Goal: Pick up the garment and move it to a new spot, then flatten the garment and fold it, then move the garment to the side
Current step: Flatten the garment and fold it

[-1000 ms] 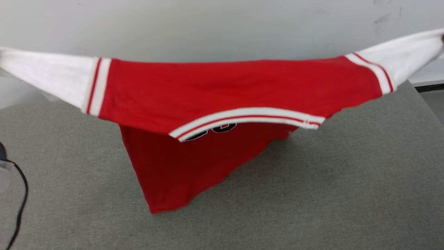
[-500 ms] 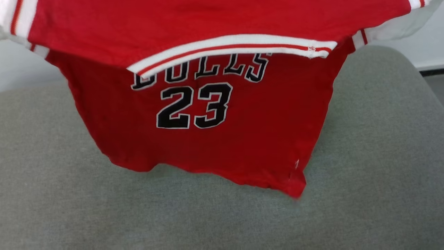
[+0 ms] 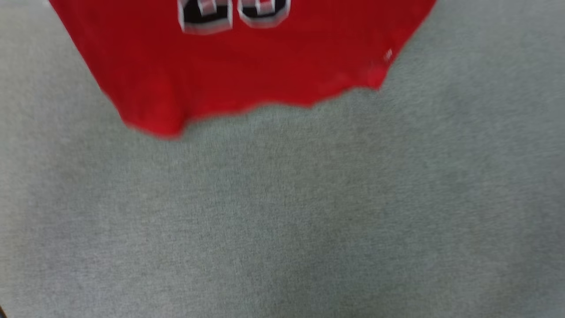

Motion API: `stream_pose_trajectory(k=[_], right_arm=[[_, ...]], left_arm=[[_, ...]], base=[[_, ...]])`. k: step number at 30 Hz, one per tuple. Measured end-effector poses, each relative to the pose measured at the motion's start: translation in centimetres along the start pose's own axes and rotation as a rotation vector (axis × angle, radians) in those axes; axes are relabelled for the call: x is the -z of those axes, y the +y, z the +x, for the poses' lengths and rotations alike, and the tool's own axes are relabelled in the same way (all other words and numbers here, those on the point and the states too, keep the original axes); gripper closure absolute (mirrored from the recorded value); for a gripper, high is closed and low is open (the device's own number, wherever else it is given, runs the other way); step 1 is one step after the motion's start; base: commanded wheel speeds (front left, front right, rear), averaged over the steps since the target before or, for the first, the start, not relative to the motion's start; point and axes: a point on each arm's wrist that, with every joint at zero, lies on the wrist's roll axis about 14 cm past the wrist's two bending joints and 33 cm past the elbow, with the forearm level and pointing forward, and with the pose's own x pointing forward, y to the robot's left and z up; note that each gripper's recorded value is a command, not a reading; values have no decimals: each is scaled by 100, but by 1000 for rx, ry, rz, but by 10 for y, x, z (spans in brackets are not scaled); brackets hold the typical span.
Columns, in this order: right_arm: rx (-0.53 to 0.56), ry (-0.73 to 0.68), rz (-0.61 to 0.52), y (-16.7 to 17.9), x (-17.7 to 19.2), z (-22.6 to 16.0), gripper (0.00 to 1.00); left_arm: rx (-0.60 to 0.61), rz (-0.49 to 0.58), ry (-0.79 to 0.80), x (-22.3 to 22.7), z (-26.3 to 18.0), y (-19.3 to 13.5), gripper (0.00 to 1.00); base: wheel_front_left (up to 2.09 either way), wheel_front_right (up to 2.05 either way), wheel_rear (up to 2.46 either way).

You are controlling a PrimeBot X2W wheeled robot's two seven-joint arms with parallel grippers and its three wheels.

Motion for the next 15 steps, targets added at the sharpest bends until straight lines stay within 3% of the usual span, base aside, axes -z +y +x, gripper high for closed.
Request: stream_pose_trajectory(k=[11, 12, 15], right_arm=[[106, -120, -55, -13, 50, 103, 100], [119, -115, -37, -9, 77, 124, 100], [101, -85, -40, 5, 108, 138, 100]], left_arm=[[-56, -16, -22, 86, 84, -3, 100], [-80, -22, -11, 114, 95, 0, 100], [-98, -35, 35, 148, 96, 3, 100]], base=[[0, 0, 0], [0, 0, 0], [0, 0, 0]])
